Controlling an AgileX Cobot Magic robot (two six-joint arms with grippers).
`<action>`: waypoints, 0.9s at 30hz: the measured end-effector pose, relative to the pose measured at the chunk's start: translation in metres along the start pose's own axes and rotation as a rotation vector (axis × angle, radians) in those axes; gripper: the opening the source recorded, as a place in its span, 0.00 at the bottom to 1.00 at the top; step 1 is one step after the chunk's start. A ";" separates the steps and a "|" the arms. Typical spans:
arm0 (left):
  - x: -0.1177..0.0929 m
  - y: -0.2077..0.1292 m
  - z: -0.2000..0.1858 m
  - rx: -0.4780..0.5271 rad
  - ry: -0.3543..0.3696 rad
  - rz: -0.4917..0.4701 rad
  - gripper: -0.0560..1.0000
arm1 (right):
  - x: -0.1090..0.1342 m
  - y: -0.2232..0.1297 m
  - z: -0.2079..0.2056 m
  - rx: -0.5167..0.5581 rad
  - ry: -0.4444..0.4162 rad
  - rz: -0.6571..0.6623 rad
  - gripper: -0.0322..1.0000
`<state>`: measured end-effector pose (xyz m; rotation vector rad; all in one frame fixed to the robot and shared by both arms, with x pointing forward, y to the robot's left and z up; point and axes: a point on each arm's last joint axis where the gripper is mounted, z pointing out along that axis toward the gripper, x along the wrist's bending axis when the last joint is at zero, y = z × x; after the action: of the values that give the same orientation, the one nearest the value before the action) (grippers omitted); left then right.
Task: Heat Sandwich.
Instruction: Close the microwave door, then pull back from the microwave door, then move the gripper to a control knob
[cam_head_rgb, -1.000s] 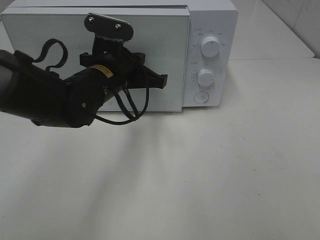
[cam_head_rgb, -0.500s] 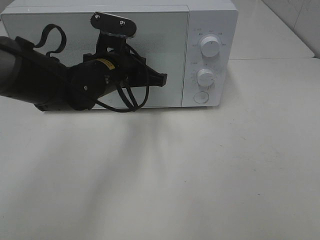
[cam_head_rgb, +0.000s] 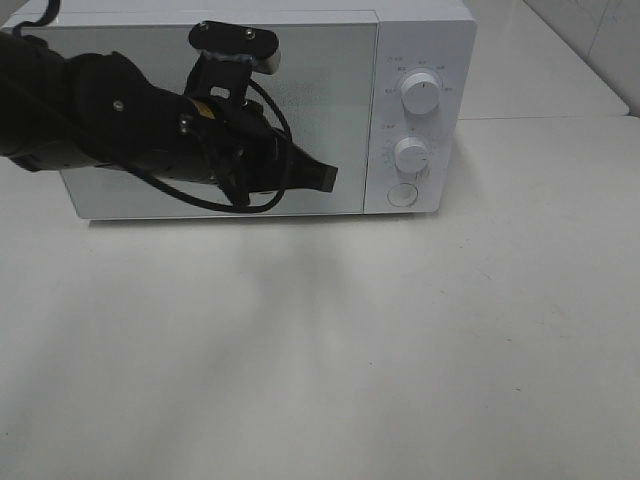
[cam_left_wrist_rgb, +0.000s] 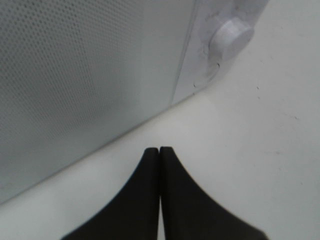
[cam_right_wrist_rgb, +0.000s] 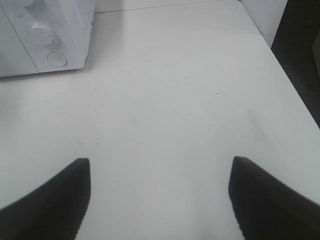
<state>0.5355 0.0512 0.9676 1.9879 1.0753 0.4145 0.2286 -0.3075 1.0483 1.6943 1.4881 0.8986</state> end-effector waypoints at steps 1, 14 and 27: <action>0.000 0.000 0.000 0.000 0.000 0.000 0.05 | 0.000 0.000 0.000 0.000 0.000 0.000 0.75; -0.018 -0.013 -0.073 0.377 -0.191 0.074 0.92 | 0.000 0.000 0.000 0.000 0.000 0.000 0.75; 0.015 -0.003 -0.154 0.493 -0.031 -0.008 0.97 | 0.000 0.000 0.000 0.000 0.000 0.000 0.75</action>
<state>0.4482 0.1419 1.0580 2.4057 1.2530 0.1164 0.2286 -0.3075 1.0483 1.6943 1.4881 0.8986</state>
